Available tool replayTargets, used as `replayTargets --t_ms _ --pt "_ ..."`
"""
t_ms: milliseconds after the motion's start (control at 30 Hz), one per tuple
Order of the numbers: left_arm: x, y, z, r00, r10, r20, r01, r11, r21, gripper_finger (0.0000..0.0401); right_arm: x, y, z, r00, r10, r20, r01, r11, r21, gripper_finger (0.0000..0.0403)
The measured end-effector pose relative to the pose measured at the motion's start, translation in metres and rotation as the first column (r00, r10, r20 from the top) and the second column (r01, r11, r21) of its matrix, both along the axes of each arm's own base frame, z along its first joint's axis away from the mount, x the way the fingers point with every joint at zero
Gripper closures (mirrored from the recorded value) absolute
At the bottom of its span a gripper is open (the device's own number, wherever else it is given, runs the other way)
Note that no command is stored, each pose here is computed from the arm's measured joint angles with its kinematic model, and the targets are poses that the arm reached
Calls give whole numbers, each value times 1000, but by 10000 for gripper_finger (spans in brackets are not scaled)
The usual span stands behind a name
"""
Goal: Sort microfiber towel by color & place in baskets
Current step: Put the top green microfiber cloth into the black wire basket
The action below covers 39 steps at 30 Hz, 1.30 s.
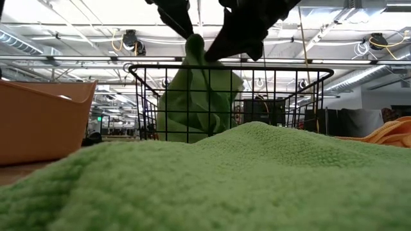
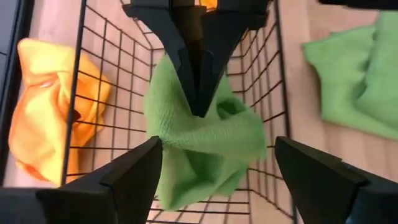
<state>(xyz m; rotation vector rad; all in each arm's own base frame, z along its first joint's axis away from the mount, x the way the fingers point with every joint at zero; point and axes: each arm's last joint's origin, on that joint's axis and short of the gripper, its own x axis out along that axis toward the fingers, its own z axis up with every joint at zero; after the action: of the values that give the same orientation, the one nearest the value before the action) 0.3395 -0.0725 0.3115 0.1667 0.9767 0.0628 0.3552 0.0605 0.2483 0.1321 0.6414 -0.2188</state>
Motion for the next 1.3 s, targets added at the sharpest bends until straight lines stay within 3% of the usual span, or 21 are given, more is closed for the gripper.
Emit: replayTargets --t_ms 133,267,433,600,1067,1300 --pt "3 4 -3 1000 -14 -7 15 999 31 86 2 -6 2 999 -45 22 46 998 -31 403" --pt "4 5 -3 1000 -15 -3 16 999 40 86 10 -19 -17 995 -91 -40 88 994 -64 403" --pt "1 5 -4 1000 5 -21 -2 992 124 86 23 -29 -54 988 -41 -149 45 999 25 403" --pt "-3 6 -6 997 50 -59 -40 987 159 86 26 -31 -64 984 -16 -176 32 995 91 403" --pt "-16 -9 2 996 77 -35 -73 991 109 86 -5 -33 -4 993 0 -117 7 998 57 403" --pt "-32 -25 15 998 67 2 -67 996 64 86 -19 -28 0 982 -32 -187 46 996 74 403"
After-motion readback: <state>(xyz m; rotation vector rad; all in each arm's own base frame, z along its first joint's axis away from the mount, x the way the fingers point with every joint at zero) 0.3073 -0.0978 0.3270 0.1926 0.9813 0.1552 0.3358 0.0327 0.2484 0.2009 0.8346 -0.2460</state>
